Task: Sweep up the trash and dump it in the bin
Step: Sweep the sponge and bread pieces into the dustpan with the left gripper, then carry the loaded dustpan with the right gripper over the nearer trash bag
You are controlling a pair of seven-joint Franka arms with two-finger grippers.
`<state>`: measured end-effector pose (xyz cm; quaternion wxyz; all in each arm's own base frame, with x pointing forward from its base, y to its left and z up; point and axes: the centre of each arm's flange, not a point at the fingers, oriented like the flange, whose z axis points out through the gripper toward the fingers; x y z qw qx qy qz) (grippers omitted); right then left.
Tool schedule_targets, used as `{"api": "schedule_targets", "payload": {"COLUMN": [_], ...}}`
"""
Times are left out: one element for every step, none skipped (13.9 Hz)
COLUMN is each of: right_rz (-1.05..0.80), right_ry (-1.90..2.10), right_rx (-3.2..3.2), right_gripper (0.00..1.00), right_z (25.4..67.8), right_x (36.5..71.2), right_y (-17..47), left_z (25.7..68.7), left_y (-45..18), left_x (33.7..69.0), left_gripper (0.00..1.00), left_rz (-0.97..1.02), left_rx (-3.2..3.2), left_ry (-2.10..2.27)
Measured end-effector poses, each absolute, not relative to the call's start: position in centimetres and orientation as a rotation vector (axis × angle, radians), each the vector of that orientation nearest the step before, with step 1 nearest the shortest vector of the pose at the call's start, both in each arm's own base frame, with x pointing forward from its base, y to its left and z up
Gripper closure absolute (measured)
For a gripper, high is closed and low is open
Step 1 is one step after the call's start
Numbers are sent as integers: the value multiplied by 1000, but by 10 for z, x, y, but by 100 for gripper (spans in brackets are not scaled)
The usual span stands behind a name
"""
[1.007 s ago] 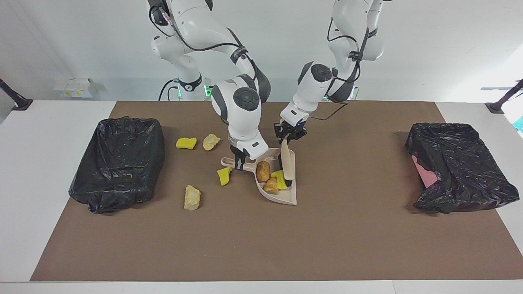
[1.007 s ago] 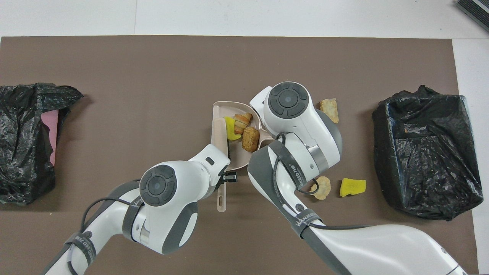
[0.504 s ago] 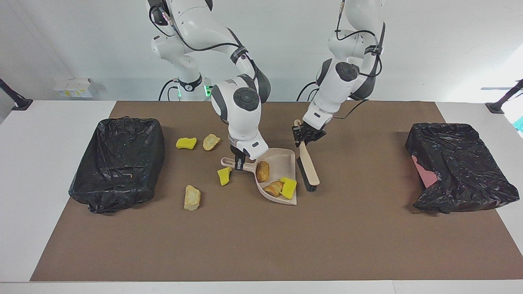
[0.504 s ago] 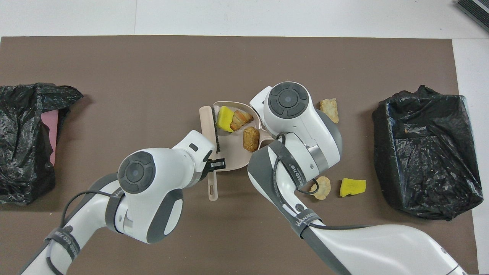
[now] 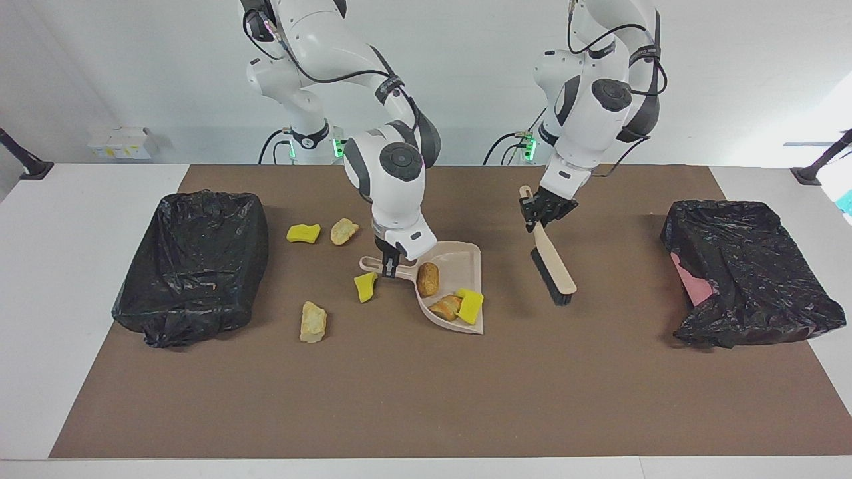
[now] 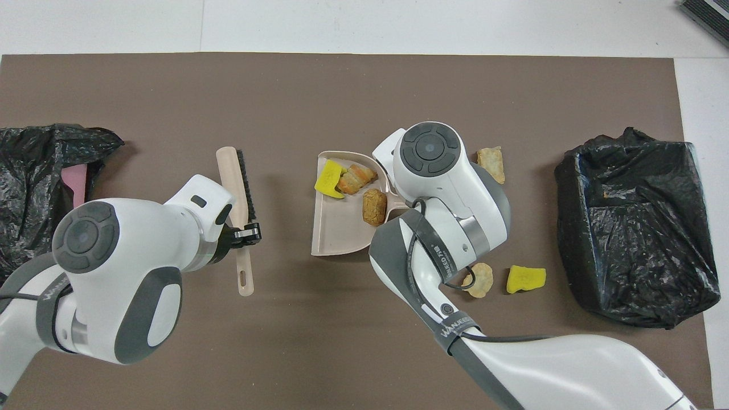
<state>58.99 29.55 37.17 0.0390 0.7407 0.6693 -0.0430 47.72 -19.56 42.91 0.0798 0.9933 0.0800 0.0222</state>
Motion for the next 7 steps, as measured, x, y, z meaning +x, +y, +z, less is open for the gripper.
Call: {"api": "schedule_targets", "payload": {"right_rz": [-131, -127, -116, -101, -76, -54, -40], "right_ry": [2049, 2039, 2020, 2007, 1998, 1992, 1988], "right_rx": [2274, 2282, 2297, 2306, 2309, 2310, 2310], "right_gripper": [68, 68, 68, 68, 68, 68, 68], "right_z": [372, 374, 379, 387, 401, 416, 430], "right_x": [591, 593, 598, 604, 612, 619, 623], "right_y": [294, 289, 279, 266, 243, 219, 196], "left_z": [428, 426, 423, 423, 424, 425, 427], "left_y": [-193, -192, -191, -193, -199, -210, -220], "left_x": [478, 477, 474, 468, 458, 446, 436], "left_gripper": [74, 74, 74, 74, 74, 74, 74], "left_rz": [65, 62, 57, 57, 58, 57, 60], "left_rx": [2974, 2989, 3014, 3032, 3043, 3049, 3053], "left_ry": [244, 234, 215, 199, 180, 161, 144]}}
